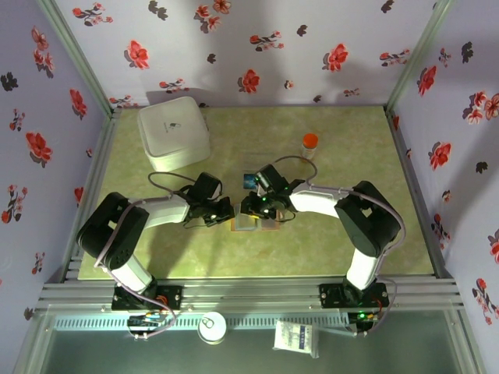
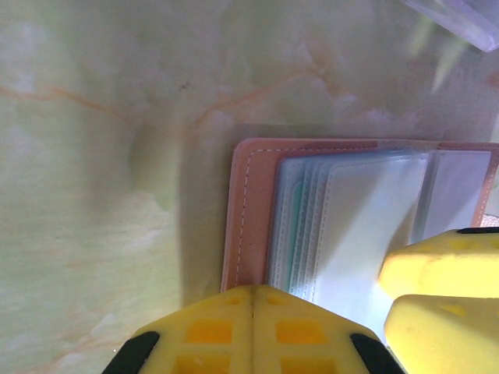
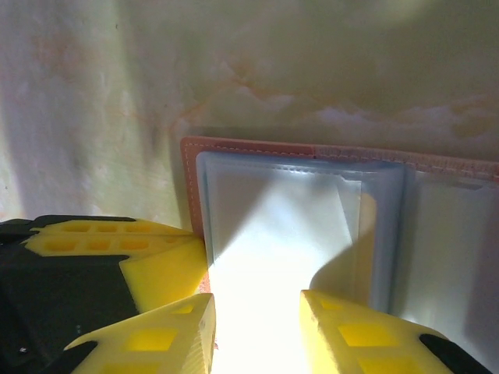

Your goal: Take the credit cards out of the card holder

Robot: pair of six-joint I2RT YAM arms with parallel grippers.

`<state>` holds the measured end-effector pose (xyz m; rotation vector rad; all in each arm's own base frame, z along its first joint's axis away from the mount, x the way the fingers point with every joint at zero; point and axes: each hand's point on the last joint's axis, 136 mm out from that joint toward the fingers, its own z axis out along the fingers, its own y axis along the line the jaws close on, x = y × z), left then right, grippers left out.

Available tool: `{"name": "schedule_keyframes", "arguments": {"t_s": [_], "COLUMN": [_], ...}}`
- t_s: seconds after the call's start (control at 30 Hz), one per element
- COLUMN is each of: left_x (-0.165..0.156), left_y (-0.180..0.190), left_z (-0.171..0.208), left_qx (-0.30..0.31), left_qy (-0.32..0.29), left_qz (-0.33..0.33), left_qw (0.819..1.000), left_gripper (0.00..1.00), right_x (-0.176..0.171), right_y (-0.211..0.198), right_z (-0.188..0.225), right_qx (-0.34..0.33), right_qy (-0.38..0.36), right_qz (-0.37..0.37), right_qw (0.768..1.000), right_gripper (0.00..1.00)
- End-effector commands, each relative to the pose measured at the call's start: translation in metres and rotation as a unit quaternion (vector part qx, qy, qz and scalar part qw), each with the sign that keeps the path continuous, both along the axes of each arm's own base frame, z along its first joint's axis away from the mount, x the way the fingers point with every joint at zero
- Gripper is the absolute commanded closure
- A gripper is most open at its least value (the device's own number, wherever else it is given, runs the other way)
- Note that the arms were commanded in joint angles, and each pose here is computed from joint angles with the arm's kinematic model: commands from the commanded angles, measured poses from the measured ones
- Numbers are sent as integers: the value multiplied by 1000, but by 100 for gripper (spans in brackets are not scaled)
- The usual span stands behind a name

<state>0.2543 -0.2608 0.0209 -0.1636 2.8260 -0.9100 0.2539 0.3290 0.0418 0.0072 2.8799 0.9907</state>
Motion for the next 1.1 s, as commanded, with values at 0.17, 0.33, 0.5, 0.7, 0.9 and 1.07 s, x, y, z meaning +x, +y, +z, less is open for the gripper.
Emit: {"name": "schedule_keyframes", "arguments": {"t_s": [0.17, 0.33, 0.5, 0.7, 0.9, 1.07], "left_x": [-6, -4, -1, 1, 4, 8], "left_y": [9, 11, 14, 12, 10, 6], "left_z": [-13, -12, -13, -12, 1, 18], "left_qx": [31, 38, 40, 40, 27, 11], "left_qy": [4, 2, 4, 3, -6, -21], "left_qz": [-9, -11, -9, -11, -7, -3], "left_qw": [999, 999, 999, 999, 1000, 1000], "left_gripper": [100, 100, 100, 100, 100, 95], "right_x": [-3, -1, -1, 0, 3, 3], "right_y": [-11, -23, -30, -31, -31, -30], "right_z": [-2, 0, 1, 1, 2, 2], "right_qx": [-34, -66, -83, -79, -64, -52], "right_qy": [-7, -20, -28, -27, -27, -26], "right_qz": [-4, -4, -3, -5, -13, -19], "right_qw": [999, 998, 996, 997, 998, 998], "right_gripper": [67, 67, 67, 67, 67, 67]}}
